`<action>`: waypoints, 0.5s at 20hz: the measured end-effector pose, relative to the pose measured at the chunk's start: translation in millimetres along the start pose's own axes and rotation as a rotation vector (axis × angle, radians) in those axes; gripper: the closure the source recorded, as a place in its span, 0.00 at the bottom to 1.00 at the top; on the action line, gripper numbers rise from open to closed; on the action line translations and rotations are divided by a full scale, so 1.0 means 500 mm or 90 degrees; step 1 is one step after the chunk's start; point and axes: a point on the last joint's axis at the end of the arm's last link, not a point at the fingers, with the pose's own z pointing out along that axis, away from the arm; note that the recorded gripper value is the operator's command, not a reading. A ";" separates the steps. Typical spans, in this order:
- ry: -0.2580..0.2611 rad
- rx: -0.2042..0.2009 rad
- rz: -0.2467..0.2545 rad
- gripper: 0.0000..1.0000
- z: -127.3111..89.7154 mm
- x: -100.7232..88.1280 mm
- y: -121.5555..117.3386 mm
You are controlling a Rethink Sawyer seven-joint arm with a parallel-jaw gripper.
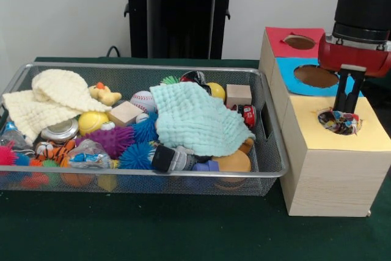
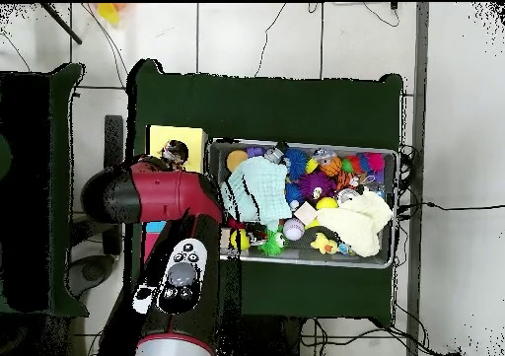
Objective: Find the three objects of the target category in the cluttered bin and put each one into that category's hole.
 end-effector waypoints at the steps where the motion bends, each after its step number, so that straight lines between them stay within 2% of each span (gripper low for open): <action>1: 0.000 0.000 0.000 1.00 0.000 0.000 0.000; 10: 0.000 0.002 0.000 1.00 0.003 0.000 -0.002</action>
